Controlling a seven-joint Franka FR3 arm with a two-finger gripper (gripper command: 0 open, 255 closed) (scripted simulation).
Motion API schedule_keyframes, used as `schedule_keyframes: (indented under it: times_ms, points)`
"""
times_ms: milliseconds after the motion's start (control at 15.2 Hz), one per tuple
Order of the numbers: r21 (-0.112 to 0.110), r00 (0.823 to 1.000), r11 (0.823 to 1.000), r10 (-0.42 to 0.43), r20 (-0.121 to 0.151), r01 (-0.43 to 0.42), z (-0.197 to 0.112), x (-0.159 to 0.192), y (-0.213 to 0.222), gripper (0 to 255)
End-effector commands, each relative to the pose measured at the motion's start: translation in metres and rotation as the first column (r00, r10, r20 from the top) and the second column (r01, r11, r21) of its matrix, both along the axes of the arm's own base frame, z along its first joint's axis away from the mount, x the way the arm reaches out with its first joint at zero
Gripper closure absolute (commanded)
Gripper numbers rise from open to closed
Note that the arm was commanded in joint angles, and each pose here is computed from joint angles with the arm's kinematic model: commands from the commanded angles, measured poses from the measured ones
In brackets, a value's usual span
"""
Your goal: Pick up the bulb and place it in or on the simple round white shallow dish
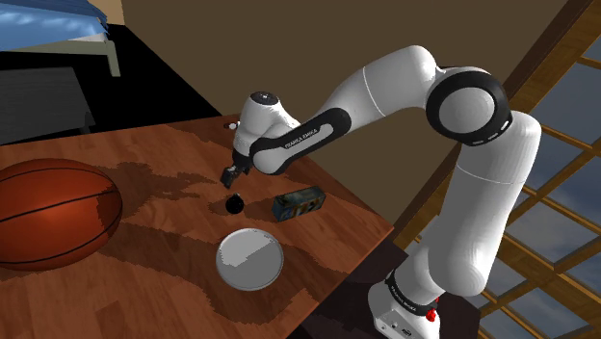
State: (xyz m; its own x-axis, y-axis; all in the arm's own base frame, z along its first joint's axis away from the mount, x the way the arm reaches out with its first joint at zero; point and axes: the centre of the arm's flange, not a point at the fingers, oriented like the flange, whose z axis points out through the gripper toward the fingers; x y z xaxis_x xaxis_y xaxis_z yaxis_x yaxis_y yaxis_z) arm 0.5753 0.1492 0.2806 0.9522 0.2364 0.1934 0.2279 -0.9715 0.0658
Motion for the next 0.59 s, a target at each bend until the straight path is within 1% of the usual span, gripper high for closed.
schedule_keyframes:
  times_ms: [0,198,264,528]
  points:
    - [0.000,1.000,1.000,0.000,0.000,0.000,-0.0003,0.0002,0.0000,0]
    - [0.000,1.000,1.000,0.000,0.000,0.000,-0.0003,0.0001,0.0000,0]
    - [0.000,1.000,1.000,0.000,0.000,0.000,-0.0003,0.0001,0.0000,255]
    - [0.000,1.000,1.000,0.000,0.000,0.000,-0.0003,0.0001,0.0000,255]
